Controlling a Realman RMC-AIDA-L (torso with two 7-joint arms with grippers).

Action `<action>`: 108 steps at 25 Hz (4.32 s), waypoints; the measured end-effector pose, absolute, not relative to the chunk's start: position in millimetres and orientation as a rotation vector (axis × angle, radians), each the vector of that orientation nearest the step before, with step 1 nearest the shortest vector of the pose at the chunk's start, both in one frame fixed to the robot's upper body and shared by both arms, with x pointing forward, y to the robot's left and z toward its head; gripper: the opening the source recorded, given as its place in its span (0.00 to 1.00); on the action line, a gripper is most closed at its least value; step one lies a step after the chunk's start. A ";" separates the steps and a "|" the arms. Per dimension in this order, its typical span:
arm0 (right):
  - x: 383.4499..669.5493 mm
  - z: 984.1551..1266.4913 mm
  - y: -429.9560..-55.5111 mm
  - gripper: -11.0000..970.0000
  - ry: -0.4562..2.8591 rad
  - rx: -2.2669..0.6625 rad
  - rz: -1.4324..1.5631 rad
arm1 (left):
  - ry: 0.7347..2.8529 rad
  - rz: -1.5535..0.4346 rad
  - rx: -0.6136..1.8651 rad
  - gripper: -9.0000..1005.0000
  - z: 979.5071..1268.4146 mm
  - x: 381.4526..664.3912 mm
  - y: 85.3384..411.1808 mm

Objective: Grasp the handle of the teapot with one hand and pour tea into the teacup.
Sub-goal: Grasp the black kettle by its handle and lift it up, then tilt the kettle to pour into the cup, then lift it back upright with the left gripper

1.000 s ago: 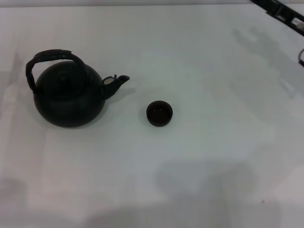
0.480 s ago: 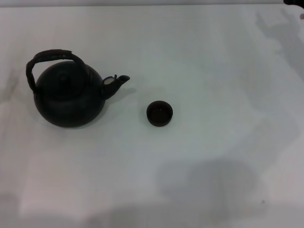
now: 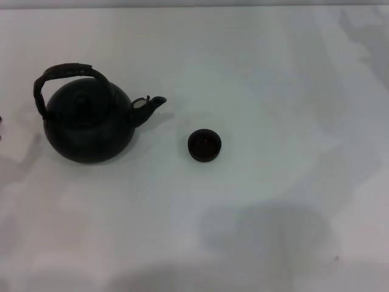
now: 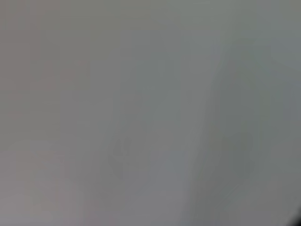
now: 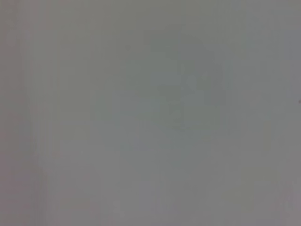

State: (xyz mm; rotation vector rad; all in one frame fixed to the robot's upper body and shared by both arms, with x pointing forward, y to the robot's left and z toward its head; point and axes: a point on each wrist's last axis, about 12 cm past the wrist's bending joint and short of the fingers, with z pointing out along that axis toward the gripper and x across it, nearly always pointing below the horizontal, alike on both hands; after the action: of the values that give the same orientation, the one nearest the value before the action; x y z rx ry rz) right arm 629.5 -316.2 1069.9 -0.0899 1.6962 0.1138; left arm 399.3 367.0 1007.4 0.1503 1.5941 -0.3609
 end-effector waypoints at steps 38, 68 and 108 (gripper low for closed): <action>615.4 1055.9 -316.1 0.87 1.719 -0.028 0.174 | 1.596 -0.366 0.354 0.60 1004.4 451.5 326.7; 612.6 1052.0 -318.1 0.87 1.738 -0.019 0.167 | 1.338 -0.257 0.510 0.13 1029.3 480.3 297.5; 612.6 1046.0 -316.3 0.87 1.784 -0.010 0.166 | 1.266 -0.211 0.905 0.11 1047.2 540.0 262.1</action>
State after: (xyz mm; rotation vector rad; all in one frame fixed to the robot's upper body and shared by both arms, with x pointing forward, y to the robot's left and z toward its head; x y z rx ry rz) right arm 612.6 -316.3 1046.0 -0.0099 1.7840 0.1659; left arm 540.0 262.1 1047.2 0.9045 1.2660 -0.2112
